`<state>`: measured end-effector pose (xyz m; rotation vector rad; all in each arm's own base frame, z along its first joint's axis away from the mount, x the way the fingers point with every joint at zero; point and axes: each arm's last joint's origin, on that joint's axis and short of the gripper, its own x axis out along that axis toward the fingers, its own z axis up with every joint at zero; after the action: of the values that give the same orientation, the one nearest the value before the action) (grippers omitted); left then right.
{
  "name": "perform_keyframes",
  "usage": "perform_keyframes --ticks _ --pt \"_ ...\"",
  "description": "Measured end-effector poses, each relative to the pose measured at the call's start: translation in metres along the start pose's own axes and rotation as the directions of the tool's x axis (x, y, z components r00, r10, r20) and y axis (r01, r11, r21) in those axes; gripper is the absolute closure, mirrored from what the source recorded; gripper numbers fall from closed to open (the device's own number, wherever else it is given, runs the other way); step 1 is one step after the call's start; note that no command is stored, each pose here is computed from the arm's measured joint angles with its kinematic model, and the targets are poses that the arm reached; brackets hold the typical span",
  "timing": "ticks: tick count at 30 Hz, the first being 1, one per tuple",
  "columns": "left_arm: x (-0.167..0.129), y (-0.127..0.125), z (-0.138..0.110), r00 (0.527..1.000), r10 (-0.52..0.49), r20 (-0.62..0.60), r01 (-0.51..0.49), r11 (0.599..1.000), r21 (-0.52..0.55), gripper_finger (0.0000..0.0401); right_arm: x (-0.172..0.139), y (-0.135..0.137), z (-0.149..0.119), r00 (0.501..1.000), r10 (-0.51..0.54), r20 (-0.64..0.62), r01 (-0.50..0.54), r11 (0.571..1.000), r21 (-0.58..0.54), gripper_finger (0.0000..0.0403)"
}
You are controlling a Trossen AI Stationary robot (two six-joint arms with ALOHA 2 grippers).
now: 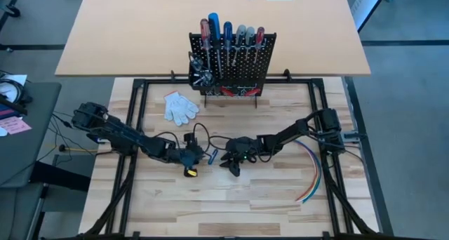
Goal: Hang tools onto peg board
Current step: Hang the blue pick tool on the peg board
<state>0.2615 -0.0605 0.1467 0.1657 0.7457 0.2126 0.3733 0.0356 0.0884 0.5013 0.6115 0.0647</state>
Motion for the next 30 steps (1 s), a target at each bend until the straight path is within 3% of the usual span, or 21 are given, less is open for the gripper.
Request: perform_keyframes --ticks 5,9,15,24,27,30 --pt "0.022 0.002 -0.01 0.994 -0.089 -0.068 0.094 0.993 0.074 0.0261 0.0 0.0 0.0 1.0 0.0 0.002 0.0 1.0 -0.003 0.0216" --pt "0.047 0.009 -0.017 0.996 -0.055 -0.07 0.06 0.995 0.074 0.0224 0.0 0.0 0.0 1.0 0.0 0.003 0.0 1.0 -0.006 0.0216" --pt "0.06 0.011 -0.023 0.995 -0.059 -0.085 0.065 0.995 0.071 0.0239 0.0 0.0 0.001 1.0 -0.001 0.004 0.001 1.0 -0.014 0.0216" --pt "0.034 0.009 -0.007 0.996 -0.09 -0.015 0.092 0.986 0.139 0.0257 0.0 0.0 0.001 1.0 -0.001 0.005 0.001 1.0 -0.017 0.0216" --pt "0.038 0.02 -0.008 0.999 -0.017 -0.027 0.021 0.989 0.149 0.0257 0.0 0.0 0.001 1.0 -0.001 0.006 0.002 1.0 -0.017 0.0216" --pt "0.049 0.033 -0.011 0.996 -0.071 -0.052 0.076 0.991 0.109 0.0257 0.0 0.001 0.0 1.0 0.0 0.004 0.0 1.0 -0.018 0.0216"
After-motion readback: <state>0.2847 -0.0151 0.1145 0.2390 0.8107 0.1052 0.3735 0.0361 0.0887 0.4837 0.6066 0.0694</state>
